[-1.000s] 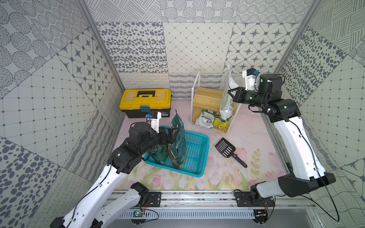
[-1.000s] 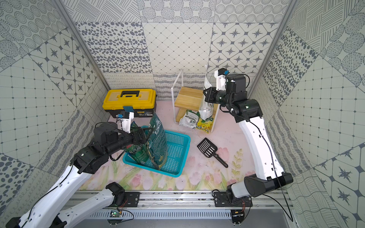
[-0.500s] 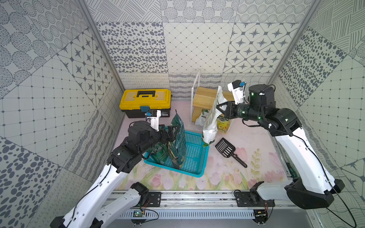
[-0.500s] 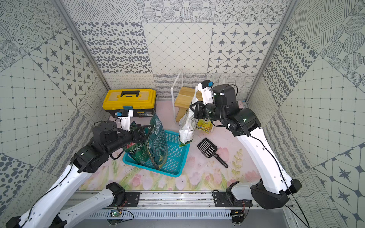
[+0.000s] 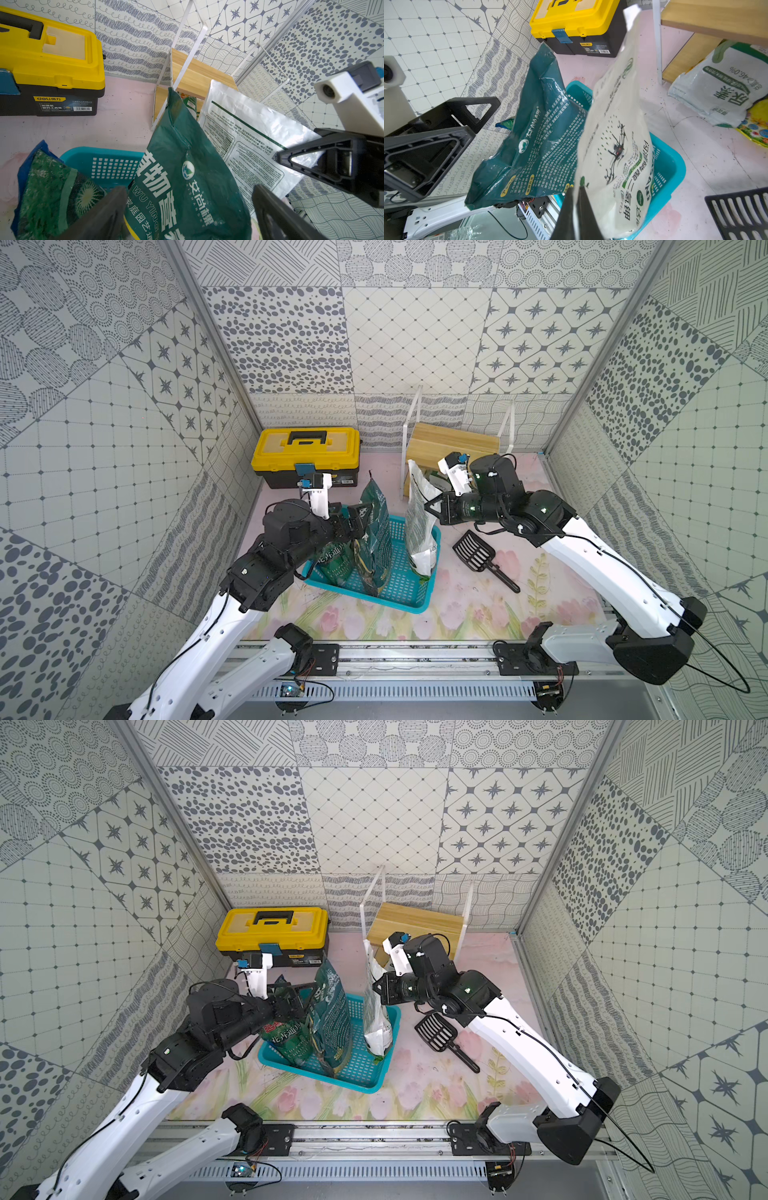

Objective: Take down the fertilizer bag from the shelf
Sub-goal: Place the fertilizer bag in the storage box.

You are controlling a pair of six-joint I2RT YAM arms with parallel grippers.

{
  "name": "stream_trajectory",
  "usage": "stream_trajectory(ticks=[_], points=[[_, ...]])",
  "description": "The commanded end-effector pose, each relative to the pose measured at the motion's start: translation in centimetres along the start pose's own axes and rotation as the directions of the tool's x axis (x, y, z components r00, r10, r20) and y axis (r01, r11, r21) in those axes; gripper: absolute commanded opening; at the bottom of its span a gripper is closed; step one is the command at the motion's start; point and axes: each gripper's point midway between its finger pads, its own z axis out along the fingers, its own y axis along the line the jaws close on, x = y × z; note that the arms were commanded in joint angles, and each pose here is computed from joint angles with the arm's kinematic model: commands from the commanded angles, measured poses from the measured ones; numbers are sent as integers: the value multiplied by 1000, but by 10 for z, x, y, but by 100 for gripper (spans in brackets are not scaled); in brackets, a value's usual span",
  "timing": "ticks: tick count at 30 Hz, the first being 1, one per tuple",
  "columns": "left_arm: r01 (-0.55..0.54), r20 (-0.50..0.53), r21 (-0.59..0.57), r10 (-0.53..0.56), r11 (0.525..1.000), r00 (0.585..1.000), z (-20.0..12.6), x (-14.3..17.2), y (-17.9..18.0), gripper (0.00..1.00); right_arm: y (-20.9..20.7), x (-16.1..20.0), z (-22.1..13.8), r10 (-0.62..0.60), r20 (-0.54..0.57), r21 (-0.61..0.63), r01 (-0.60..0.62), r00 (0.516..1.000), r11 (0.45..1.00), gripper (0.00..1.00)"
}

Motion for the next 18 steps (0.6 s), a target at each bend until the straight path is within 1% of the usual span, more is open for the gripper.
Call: stream_trajectory(ticks=[1, 5, 10, 14, 18], points=[[11, 78, 7, -12, 1000, 997, -4, -15, -2, 100, 61, -76, -29, -29, 358, -179, 99, 933, 979, 0], [22, 83, 6, -22, 1000, 996, -5, -13, 0, 100, 53, -60, 2, -18, 363, -116, 64, 932, 991, 0], [24, 81, 5, -24, 1000, 996, -5, -12, 0, 100, 57, -41, 29, 23, 352, -112, 18, 936, 994, 0], [27, 84, 11, -28, 1000, 996, -4, -13, -1, 100, 58, -15, 56, 16, 296, -88, 10, 955, 996, 0], [31, 82, 15, -32, 999, 996, -4, -12, -1, 100, 58, 10, 75, 36, 229, -110, -11, 973, 994, 0]])
